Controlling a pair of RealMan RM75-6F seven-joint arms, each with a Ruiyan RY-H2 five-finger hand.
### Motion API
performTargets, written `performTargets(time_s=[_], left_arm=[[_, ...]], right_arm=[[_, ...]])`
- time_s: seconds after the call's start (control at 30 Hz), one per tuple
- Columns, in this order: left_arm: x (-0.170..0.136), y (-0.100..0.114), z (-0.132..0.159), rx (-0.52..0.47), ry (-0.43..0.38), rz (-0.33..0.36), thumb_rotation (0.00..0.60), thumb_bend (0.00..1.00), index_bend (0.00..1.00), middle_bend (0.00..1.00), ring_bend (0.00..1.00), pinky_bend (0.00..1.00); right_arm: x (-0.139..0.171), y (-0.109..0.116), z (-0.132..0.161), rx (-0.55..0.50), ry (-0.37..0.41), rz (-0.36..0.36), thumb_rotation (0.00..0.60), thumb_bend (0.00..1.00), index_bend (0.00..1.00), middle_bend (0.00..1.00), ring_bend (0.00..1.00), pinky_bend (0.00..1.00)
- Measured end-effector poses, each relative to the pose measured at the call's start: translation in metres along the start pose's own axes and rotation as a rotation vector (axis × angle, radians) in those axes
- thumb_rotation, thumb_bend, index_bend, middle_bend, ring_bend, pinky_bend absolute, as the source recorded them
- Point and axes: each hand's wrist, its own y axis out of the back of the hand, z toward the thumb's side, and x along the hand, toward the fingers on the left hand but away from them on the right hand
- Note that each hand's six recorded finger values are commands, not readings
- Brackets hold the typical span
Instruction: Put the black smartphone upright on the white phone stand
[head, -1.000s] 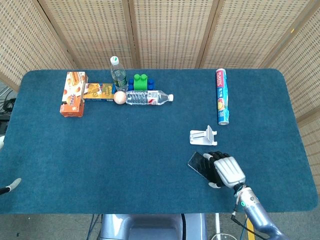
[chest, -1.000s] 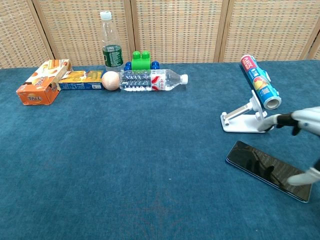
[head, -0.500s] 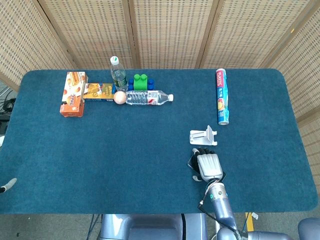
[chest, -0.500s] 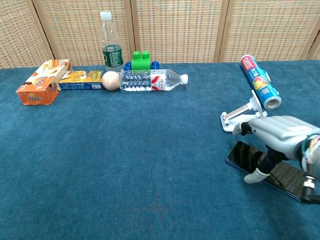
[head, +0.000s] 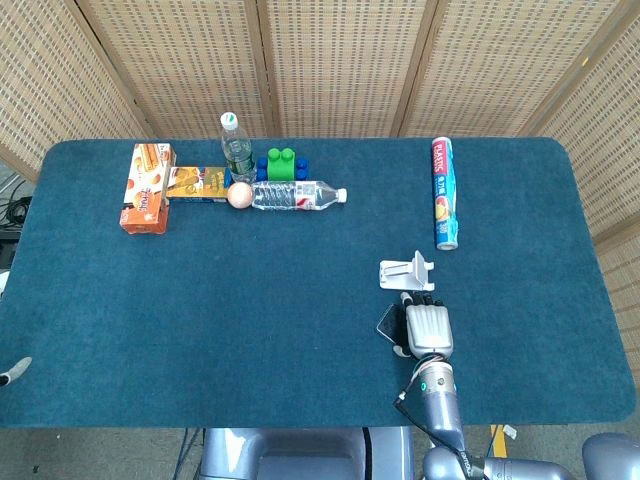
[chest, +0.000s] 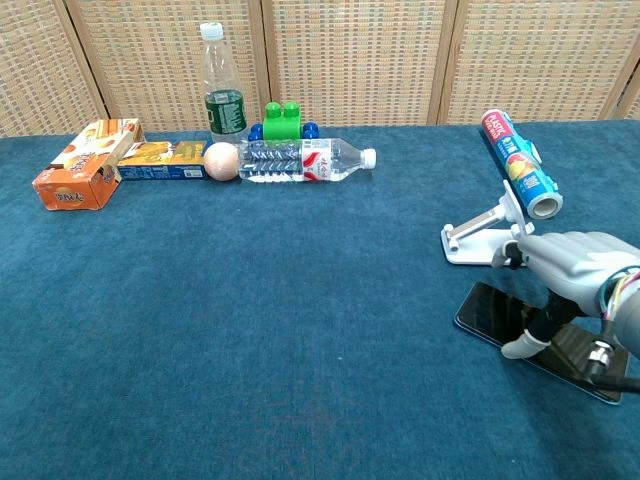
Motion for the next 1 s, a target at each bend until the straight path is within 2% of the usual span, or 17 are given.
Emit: performTargets(time_s=[0.47,0.63,0.73,0.87,1.0], left_arm=[[0.0,-0.002,0.002,0.006,0.0,-0.006,0.6,0.0,0.0,0.0,0.0,0.0],[0.0,-0.003,0.003,0.007,-0.001,-0.008,0.6,0.0,0.0,0.0,0.0,0.0],[0.0,-0.003,0.003,0.006,0.0,-0.007,0.6,0.0,0.0,0.0,0.0,0.0],[0.0,-0.003,0.002,0.006,0.0,-0.008,0.6,0.0,0.0,0.0,0.0,0.0],[0.0,-0.003,0.003,0.006,-0.002,-0.01,0.6,0.0,0.0,0.0,0.0,0.0]], right_arm=[[0.005,-0.009,-0.014,-0.09,-0.046,0.085,0.6,0.13,0.18,0.21,0.21,0.27],[0.004,-0.011,-0.017,-0.092,-0.056,0.102,0.6,0.15,0.18,0.22,0.25,0.3],[0.002,-0.013,-0.019,-0.087,-0.065,0.106,0.6,0.21,0.2,0.28,0.31,0.36],[-0.001,-0.015,-0.021,-0.086,-0.069,0.1,0.6,0.39,0.31,0.4,0.44,0.46],[-0.003,-0.016,-0.02,-0.08,-0.052,0.09,0.6,0.51,0.39,0.48,0.52,0.47]])
